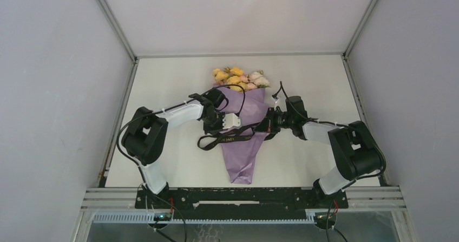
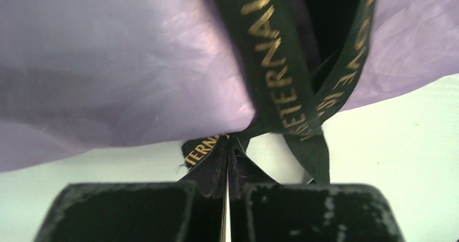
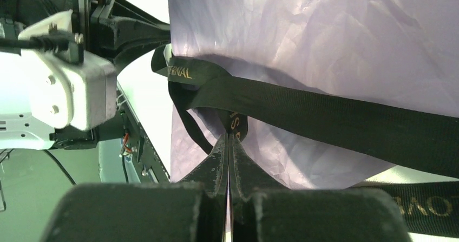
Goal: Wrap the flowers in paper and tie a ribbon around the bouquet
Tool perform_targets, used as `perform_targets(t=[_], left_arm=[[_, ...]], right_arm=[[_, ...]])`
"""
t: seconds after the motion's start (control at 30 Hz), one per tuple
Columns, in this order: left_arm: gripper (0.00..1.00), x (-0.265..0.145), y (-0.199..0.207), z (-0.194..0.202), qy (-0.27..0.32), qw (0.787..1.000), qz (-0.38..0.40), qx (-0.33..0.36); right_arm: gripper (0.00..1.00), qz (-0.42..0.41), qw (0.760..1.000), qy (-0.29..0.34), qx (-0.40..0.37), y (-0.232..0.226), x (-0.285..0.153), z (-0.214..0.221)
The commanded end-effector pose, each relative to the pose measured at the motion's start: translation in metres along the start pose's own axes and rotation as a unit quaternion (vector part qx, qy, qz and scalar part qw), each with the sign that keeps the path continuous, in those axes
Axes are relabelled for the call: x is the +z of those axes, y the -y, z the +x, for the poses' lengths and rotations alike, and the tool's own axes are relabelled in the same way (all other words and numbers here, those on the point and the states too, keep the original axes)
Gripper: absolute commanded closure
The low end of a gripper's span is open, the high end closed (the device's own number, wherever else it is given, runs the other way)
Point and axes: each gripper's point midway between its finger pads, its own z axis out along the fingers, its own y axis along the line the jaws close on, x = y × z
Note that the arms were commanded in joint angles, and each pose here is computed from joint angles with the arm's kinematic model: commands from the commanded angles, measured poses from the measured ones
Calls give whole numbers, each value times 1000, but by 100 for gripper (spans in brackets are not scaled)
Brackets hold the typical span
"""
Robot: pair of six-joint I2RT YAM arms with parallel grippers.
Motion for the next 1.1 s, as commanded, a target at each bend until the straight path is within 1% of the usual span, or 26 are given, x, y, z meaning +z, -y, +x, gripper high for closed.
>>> perform_targets(t=[0.0,0.07,0.1,0.13,0.2,0.27,0.33,0.5,0.63,0.7,0.8,0.9,1.07], left_arm=[[100,-29,-27,1,25,998,-51,-28],[100,-30,-40,9,10,997,-77,-29],[94,-30,-46,14,-4,995,-94,-26],[85,-30,-54,21,-24,993,-117,-21],[70,-28,-64,30,-44,989,-142,-6],[55,-25,-65,38,-63,987,-147,9],[48,-23,-66,45,-79,986,-147,15],[42,-14,-44,49,-88,989,-105,50],[40,-8,-19,39,-58,992,-68,86],[39,-8,-16,29,-34,993,-62,92],[40,-7,-16,9,2,993,-63,95],[42,-5,-8,-9,27,993,-55,100],[44,-6,9,-20,33,994,-39,94]], right_arm=[[100,-8,1000,12,-28,-8,-10,-8],[100,-8,1000,10,-29,-9,-10,-8],[100,-9,999,10,-29,-9,-11,-8],[100,-10,999,10,-29,-10,-11,-8],[100,-11,999,11,-30,-10,-11,-8],[100,-11,999,10,-30,-11,-11,-8],[100,-10,999,10,-31,-11,-12,-8],[100,-9,999,7,-30,-10,-12,-6],[100,-9,1000,6,-29,-9,-11,-5],[100,-8,1000,5,-30,-8,-11,-5],[100,-8,1000,6,-30,-7,-11,-6],[100,-7,1000,6,-28,-7,-12,-6],[100,-6,999,8,-33,-8,-15,-7]])
